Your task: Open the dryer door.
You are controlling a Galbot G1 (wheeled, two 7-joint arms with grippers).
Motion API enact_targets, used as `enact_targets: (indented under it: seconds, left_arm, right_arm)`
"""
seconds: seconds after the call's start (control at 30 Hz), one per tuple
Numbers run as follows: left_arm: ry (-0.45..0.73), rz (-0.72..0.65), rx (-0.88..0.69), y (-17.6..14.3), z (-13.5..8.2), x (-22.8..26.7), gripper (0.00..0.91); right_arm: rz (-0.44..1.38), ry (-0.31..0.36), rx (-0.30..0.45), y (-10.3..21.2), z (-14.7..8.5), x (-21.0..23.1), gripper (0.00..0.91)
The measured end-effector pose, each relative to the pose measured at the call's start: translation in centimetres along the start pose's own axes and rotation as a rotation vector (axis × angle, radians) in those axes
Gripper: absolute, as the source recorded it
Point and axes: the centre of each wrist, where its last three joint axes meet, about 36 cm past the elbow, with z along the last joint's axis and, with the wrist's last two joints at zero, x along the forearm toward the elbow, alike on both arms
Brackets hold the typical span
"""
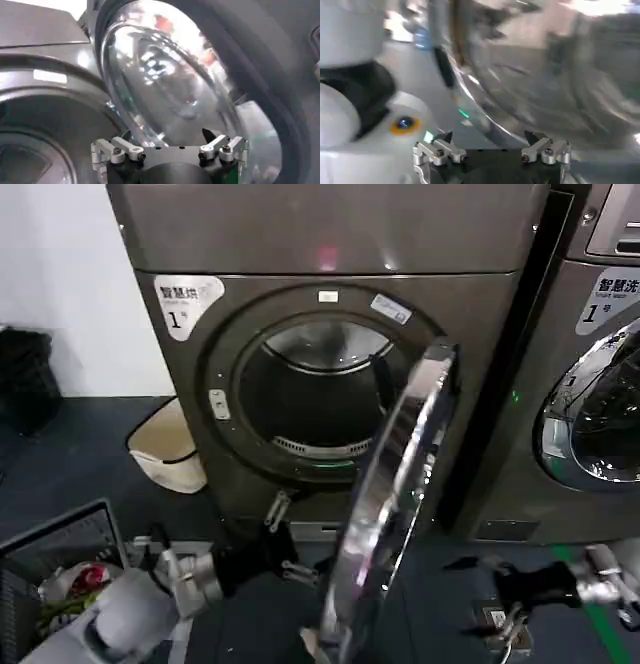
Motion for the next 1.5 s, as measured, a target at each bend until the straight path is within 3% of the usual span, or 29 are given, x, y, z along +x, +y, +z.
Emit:
enact_targets:
  seconds: [0.27,0.47,0.6,0.9,1.1,1.5]
  left_arm:
    - [-0.059,0.041,-0.007,-0.6,-0.4,-2.8,0.907]
    - [-0.102,0.078,-0.001,-1.2,-0.6,-5.2,0.907]
    - [-0.137,0.103,0.0,-1.3,-0.7,-7.2,0.907]
    - [-0.203,0.159,0.011,-2.1,-0.8,-12.0,0.907]
    - [-0.232,0.191,0.015,-2.8,-0.8,-14.9,0.907]
    - [-0.241,0.213,0.02,-4.1,-0.3,-19.9,0.907]
  right_arm:
    - [0.49,0.167,-0.019,4.4,7.1,11.9,0.907]
    - [0.841,0.322,-0.12,12.1,10.8,19.4,0.907]
    - [1.028,0.415,-0.18,17.1,11.7,22.5,0.907]
    - [1.423,0.652,-0.22,26.9,9.3,27.5,0.907]
    - [1.535,0.836,-0.216,33.1,6.4,29.2,0.907]
    - [1.723,1.106,-0.271,42.8,1.0,31.5,0.907]
